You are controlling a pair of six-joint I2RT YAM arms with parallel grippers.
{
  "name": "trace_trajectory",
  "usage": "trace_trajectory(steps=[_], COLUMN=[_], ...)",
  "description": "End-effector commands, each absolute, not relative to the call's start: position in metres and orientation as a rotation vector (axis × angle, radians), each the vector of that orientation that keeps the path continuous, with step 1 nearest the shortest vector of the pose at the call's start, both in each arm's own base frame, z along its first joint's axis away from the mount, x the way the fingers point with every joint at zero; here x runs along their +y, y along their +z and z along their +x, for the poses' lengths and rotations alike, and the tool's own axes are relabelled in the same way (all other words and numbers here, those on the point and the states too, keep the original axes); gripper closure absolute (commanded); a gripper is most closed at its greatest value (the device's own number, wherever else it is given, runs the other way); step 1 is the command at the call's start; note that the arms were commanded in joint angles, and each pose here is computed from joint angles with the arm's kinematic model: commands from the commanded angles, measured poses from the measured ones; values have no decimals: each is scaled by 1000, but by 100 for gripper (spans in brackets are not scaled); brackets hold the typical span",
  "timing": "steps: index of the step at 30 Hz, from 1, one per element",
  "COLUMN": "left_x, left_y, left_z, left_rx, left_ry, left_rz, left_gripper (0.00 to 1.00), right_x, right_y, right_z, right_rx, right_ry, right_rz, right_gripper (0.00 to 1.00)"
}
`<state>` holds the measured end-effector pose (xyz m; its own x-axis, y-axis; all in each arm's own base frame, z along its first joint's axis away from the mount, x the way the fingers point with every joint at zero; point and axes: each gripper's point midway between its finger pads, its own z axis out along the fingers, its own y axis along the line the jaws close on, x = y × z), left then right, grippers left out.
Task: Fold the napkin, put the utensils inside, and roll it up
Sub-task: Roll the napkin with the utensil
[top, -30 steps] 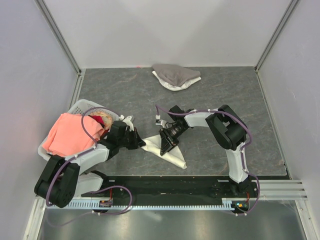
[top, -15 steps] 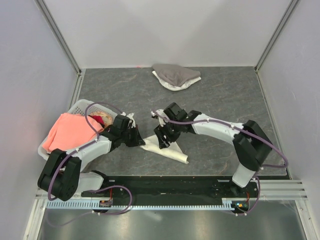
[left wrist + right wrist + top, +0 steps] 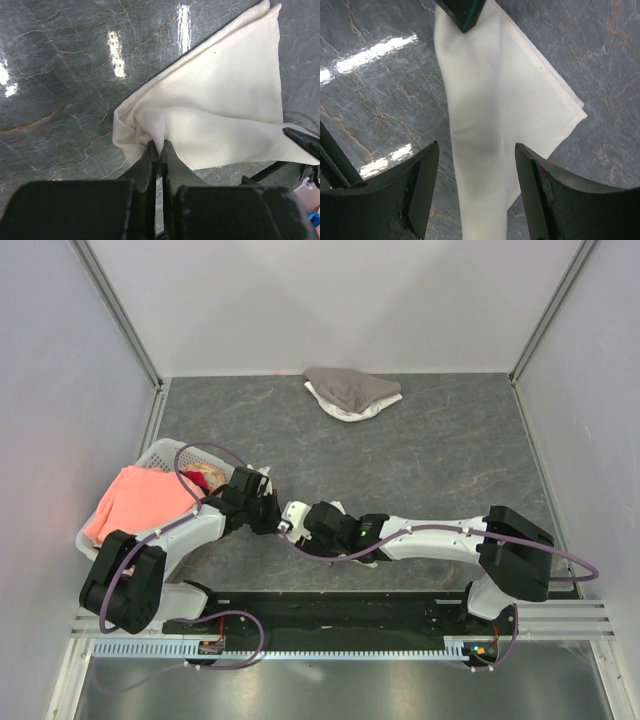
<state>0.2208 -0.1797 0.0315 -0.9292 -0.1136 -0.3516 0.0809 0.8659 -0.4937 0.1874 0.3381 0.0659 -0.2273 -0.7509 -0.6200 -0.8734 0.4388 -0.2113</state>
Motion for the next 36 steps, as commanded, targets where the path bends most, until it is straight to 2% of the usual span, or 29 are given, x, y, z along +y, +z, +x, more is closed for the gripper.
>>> trace_trajectory(steps=[1,18,21,22,24,25,27,28,31,36], left_x=[-181,-183,-185,-185,-183,-182,-179,-178,-172,-162], left_y=[34,37,43,47,51,53,61,63,68,78], left_z=[217,218,220,222,225,226,231,232,229,228], left_rx=[2691,2684,2658,2640,2618,2605,2562,2552,2504,2415], left_ry=[-733,-746,-755,-758,-740,-733,-708,-705,-699,-678], left_rz=[5,32,44,48,42,44,30,24,-40,-70], left_gripper=[98,98,98,93,84,72,61,50,40,36], right_x=[351,351,348,347,347,346,344,341,336,333], right_y=[71,28,17,14,8,6,1,-1,-8,-13], right_z=[197,204,201,198,187,185,174,171,158,148], right_rx=[1922,1965,2017,2034,2087,2109,2168,2206,2303,2407], right_ry=[185,106,146,163,248,279,355,393,519,690], right_rz=[-1362,-1432,-1457,-1473,-1502,-1505,-1512,-1514,-1508,-1466], right_gripper=[31,35,44,53,59,63,65,65,66,66])
